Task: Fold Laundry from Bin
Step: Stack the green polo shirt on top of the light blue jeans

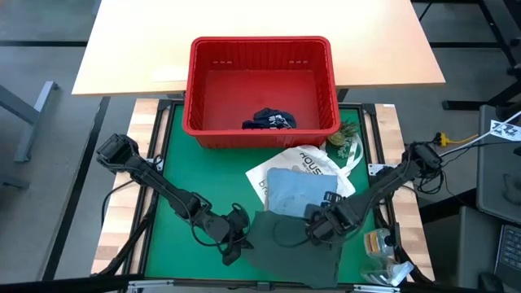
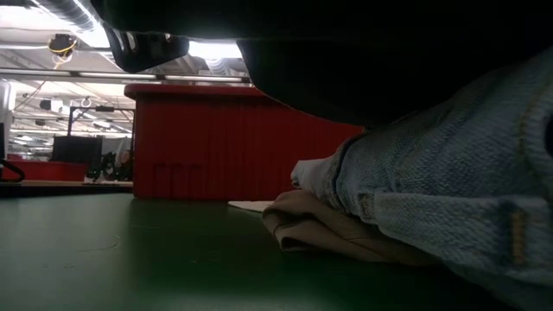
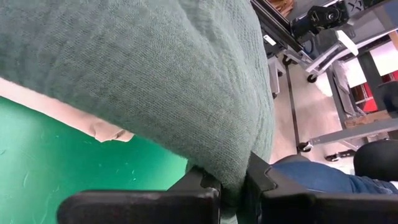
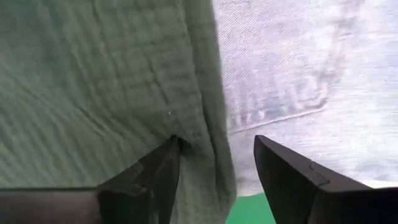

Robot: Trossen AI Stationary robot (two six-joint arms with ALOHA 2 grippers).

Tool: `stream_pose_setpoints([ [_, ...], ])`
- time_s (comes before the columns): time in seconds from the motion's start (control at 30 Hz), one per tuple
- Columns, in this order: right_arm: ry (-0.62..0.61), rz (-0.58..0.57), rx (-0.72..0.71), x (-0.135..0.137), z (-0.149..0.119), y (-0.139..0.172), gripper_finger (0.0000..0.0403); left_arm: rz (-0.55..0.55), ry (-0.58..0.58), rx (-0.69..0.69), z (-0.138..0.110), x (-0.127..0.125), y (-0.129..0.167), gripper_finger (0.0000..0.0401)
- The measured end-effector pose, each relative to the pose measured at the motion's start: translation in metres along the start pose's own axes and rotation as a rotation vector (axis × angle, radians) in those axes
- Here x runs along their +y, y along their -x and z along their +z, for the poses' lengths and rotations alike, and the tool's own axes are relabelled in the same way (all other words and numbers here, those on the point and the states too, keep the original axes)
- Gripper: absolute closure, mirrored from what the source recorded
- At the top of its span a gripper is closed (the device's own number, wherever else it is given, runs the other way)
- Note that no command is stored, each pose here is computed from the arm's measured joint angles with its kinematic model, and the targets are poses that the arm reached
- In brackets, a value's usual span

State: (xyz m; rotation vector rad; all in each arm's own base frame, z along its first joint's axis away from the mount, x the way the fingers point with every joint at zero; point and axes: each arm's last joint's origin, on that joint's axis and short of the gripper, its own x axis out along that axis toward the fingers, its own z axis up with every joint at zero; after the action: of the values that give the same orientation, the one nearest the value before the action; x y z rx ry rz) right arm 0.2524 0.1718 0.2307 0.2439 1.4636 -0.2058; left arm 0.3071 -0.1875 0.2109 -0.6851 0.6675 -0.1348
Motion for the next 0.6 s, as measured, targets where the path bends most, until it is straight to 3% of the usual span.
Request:
stream_pose_setpoints([
  [0.23,0.069,0.055,0.152,0.0,0.01,-0.02,0.0213,0.001,-0.001,0.0,0.0,0.0,0.0,0.039],
  [0.47,0.138,0.059,0.182,0.003,0.013,-0.032,0.0226,0.001,-0.007,0.0,0.0,0.0,0.0,0.039],
  [0.6,0.176,0.084,0.183,0.004,0.014,-0.032,0.0257,0.001,-0.008,0.0,0.0,0.0,0.0,0.039],
])
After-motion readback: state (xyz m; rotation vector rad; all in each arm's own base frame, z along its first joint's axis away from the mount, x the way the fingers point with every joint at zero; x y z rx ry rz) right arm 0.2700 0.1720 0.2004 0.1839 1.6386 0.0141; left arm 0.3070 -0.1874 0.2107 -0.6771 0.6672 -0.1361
